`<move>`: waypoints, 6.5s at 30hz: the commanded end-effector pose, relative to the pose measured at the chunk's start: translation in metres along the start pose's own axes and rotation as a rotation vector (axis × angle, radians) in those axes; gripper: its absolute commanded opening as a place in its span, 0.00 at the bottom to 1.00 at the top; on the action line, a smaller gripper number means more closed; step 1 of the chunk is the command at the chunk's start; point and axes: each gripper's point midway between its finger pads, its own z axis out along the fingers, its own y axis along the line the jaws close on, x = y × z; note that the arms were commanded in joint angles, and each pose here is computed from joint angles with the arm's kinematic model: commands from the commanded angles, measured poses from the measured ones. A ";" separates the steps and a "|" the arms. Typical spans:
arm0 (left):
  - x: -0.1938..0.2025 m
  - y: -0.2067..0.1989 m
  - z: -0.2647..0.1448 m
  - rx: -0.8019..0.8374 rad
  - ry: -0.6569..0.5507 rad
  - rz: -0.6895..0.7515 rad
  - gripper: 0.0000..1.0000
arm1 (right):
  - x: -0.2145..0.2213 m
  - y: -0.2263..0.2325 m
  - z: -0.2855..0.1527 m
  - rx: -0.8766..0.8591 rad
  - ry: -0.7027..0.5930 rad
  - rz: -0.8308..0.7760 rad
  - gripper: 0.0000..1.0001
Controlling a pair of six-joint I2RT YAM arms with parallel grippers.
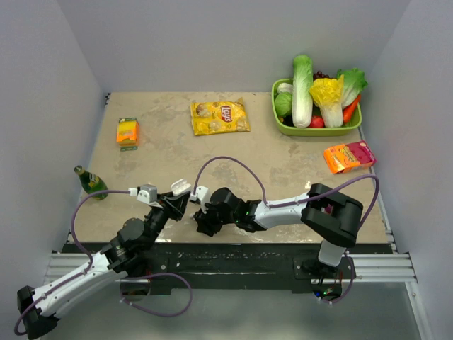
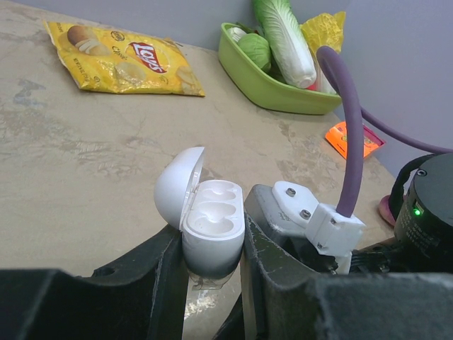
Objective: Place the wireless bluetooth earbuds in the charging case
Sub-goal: Pick up the earbud from the center of the board, then place the earbud in the charging case, then move the earbud to the center of the board.
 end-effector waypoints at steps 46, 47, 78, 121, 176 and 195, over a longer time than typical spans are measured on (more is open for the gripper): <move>0.014 -0.001 0.005 0.013 0.024 0.001 0.00 | 0.002 -0.029 -0.003 0.173 -0.019 0.014 0.14; 0.013 -0.001 0.005 0.013 0.024 0.001 0.00 | 0.002 -0.029 -0.003 0.172 -0.019 0.014 0.12; -0.005 -0.047 0.020 0.211 -0.025 0.055 0.00 | -0.113 0.005 -0.202 0.222 -0.376 -0.012 0.00; 0.002 -0.194 -0.029 1.097 0.112 0.105 0.00 | -0.116 0.062 -0.257 -0.043 -0.364 -0.167 0.00; -0.009 -0.168 -0.019 0.914 0.037 0.111 0.00 | -0.124 -0.018 -0.293 0.396 -0.626 0.131 0.56; -0.030 -0.120 -0.026 0.660 -0.053 0.035 0.00 | -0.072 -0.001 -0.093 0.103 -0.321 0.155 0.51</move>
